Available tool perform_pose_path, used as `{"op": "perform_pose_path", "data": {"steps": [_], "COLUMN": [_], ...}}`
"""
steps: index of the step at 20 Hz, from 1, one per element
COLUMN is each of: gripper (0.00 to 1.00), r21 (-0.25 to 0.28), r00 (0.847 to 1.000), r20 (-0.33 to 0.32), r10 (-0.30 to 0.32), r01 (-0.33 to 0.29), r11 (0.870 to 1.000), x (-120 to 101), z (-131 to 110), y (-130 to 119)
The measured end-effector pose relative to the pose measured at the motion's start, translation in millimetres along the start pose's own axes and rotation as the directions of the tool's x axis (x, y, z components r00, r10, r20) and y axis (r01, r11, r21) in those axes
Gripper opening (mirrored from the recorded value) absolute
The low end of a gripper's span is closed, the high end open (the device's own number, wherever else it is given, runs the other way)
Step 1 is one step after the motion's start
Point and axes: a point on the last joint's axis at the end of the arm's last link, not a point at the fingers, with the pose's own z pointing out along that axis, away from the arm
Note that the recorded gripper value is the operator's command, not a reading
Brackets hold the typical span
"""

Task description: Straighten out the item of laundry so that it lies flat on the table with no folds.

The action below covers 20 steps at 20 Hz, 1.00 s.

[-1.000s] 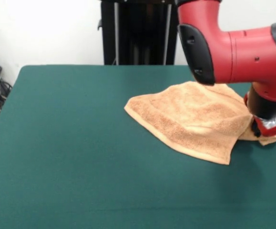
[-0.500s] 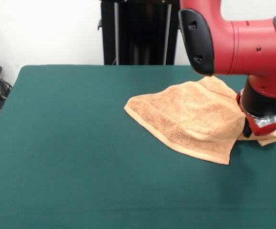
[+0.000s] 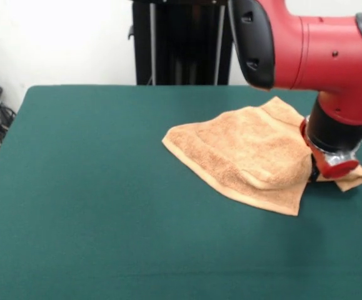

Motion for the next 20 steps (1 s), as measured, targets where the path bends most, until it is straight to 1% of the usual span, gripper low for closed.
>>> {"op": "perform_pose_path", "data": {"steps": [3, 4, 6, 9, 13, 15, 18, 20], "gripper": [0.0, 0.0, 0.0, 0.0, 0.0, 0.0, 0.0, 0.0], "r21": [-0.02, -0.041, -0.066, -0.123, -0.183, -0.2, -0.207, -0.216], "r00": [1.0, 1.0, 1.0, 0.999, 0.996, 0.993, 0.991, 0.987], "r20": [0.007, 0.014, 0.024, 0.053, 0.091, 0.114, 0.132, 0.158], "r10": [0.0, -0.001, -0.003, -0.009, -0.016, -0.02, -0.022, -0.027], "r01": [0.0, 0.001, 0.004, 0.016, 0.033, 0.043, 0.05, 0.062], "r11": [1.0, 0.999, 0.998, 0.992, 0.983, 0.979, 0.977, 0.974], "x": [-1, -1, -1, 2, 5, 7, 7, 9], "z": [-3, -4, -5, -7, -17, -23, -25, -26], "y": [3, 6, 9, 16, 22, 23, 23, 22]}}
